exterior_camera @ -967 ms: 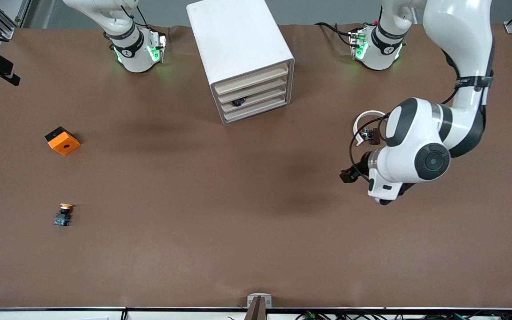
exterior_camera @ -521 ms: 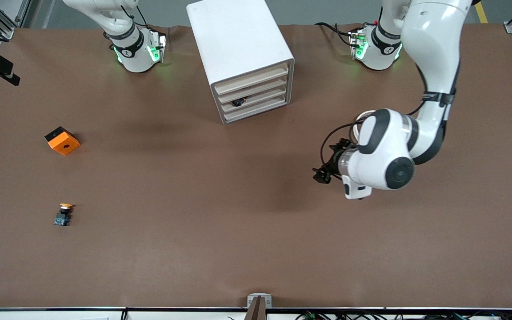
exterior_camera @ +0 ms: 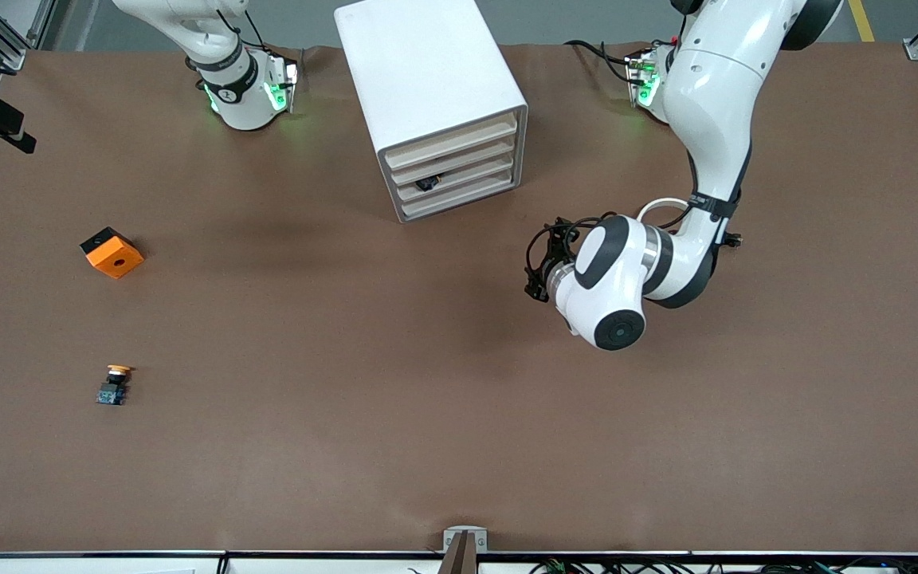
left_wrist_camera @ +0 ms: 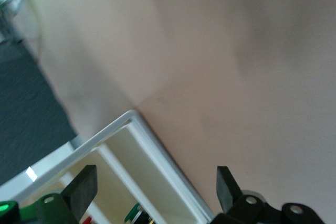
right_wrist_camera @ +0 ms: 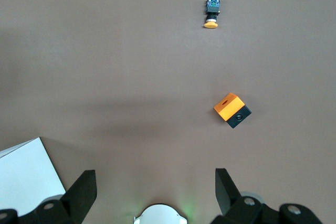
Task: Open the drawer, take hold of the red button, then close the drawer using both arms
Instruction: 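Reach the left gripper to the front of the cabinet drawer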
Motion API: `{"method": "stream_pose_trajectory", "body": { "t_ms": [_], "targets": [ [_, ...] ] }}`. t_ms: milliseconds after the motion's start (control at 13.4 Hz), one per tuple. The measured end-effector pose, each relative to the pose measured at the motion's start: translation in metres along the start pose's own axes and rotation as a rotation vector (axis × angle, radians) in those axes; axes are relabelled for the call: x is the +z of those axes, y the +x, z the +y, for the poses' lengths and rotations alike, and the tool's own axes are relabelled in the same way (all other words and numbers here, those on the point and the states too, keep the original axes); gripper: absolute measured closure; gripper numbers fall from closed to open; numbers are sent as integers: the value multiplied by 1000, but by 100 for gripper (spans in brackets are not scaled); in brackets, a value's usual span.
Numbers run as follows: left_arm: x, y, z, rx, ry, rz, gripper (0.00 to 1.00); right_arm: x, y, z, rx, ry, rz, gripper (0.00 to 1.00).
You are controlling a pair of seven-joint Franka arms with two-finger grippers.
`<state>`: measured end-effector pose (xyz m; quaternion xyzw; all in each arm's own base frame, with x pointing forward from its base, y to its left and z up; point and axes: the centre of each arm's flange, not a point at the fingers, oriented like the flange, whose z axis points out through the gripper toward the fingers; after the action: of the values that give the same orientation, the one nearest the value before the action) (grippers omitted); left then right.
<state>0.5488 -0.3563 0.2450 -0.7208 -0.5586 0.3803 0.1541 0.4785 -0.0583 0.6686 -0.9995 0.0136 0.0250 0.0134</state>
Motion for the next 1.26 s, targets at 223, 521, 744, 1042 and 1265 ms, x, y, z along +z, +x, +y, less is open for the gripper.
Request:
{"method": "stream_pose_trajectory", "body": {
  "t_ms": [223,521,744,1042,1265],
  "targets": [
    [20,-4,-5,-128,144,-70,0,0,0,0,0,0,0,0],
    [52,-17,-6,-226,289,-113,0,0,0,0,0,0,-1,0],
    [73,-26,-1,-291,375,-161,0,0,0,0,0,0,-2,0],
    [103,-38,-4,-307,514,-190,0,0,0,0,0,0,-4,0],
    [120,-49,-6,-314,555,-169,16,0,0,0,0,0,-4,0]
  ]
}}
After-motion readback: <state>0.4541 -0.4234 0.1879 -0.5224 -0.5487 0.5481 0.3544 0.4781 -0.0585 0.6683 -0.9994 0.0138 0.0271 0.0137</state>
